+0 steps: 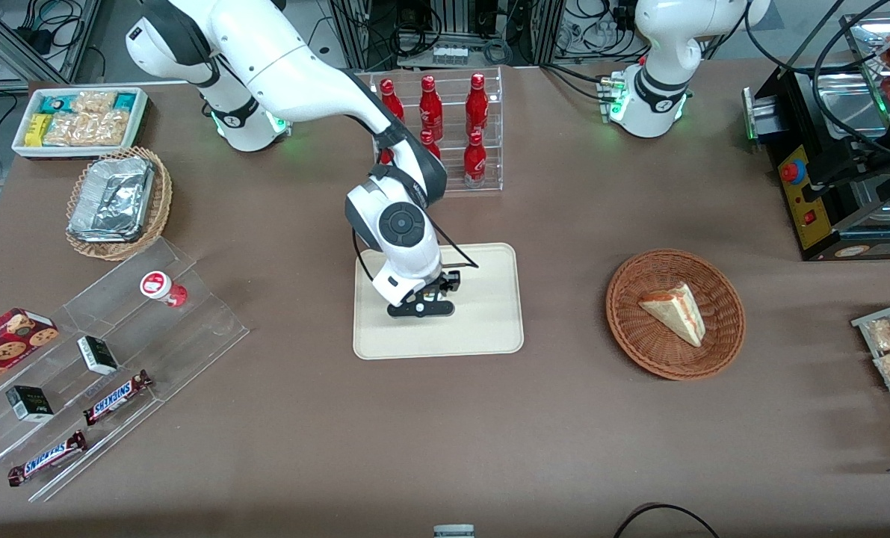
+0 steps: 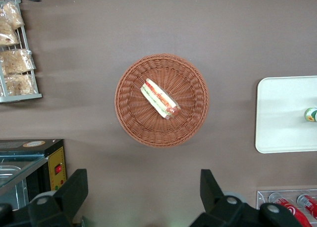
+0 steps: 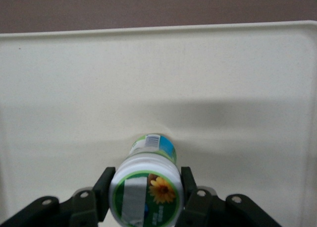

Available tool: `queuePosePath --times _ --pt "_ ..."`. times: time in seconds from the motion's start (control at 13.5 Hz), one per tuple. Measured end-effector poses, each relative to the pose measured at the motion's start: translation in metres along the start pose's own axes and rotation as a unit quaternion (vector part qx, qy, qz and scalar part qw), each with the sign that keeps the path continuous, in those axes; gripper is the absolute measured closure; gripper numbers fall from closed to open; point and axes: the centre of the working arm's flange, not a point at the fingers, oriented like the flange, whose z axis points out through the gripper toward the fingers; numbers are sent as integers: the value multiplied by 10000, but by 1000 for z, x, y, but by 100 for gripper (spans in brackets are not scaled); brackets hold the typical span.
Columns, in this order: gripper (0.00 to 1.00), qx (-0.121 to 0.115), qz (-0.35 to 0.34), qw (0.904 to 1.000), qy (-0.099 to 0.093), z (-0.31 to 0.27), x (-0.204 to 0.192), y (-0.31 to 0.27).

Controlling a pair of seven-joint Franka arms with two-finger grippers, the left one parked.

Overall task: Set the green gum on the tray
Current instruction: 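Lower the gum tub onto the cream tray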

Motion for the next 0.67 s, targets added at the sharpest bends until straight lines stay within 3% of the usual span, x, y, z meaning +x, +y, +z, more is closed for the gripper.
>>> queuePosePath --times 0.3,0.59,0.67 --pt "38 -12 2 10000 -10 3 0 0" --pt "3 37 -7 10000 53 2 0 -2" --pt "1 45 -11 10000 62 1 0 -2"
